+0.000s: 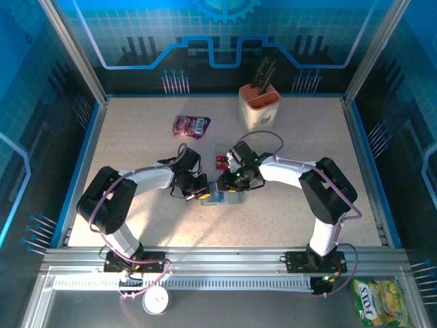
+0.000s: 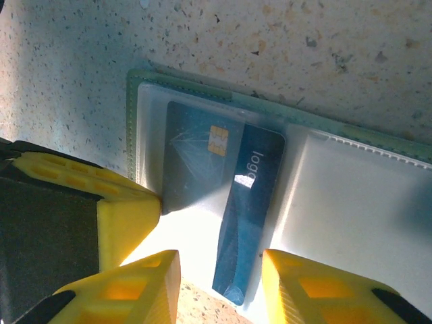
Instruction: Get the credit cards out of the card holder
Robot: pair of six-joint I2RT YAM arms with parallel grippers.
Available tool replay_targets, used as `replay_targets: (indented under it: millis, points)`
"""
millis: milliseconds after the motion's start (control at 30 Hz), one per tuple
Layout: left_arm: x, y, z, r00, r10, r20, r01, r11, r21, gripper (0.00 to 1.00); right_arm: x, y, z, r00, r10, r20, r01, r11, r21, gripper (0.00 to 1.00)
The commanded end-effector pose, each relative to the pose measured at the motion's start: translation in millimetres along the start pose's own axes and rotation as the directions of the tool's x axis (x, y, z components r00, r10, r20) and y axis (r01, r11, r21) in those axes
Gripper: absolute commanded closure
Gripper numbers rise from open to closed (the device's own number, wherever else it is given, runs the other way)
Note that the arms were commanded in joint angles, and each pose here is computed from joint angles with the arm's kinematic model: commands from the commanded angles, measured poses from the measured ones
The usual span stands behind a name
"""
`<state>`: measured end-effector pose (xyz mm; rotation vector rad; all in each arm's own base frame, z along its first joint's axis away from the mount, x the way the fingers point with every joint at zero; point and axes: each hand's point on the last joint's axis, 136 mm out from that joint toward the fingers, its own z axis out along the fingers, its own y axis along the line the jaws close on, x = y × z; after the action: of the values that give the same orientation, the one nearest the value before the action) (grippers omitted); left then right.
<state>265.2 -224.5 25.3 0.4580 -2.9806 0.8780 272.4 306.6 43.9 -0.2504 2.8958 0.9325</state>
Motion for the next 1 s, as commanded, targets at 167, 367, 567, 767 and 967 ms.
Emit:
replay_targets:
  millis: [167,367,567,767,967]
  points:
    - [-0.2,3.2,0.9,1.000,0.005,-0.007,-0.005,0.999,-0.041,1.00,4.7,-7.5,5.5,0.999,0.032,-0.025,-0.033,0.999,-0.013,0.62]
    - [0.0,7.9,3.0,1.000,0.000,-0.011,-0.001,0.998,-0.059,1.00,7.0,-11.8,12.0,0.998,0.049,-0.042,-0.050,0.999,-0.021,0.62]
    - [0.7,14.4,6.0,1.000,-0.019,-0.023,0.017,0.995,-0.093,1.00,6.4,-8.3,16.5,0.997,0.063,-0.046,-0.066,0.996,-0.065,0.62]
    - [2.2,17.3,8.6,0.999,-0.027,-0.033,0.024,0.994,-0.103,1.00,4.9,-5.9,17.2,0.996,0.076,-0.043,-0.080,0.992,-0.101,0.63]
    - [3.0,19.7,10.8,0.999,-0.033,-0.040,0.028,0.994,-0.108,1.00,4.1,-5.7,16.2,0.996,0.086,-0.037,-0.090,0.990,-0.111,0.63]
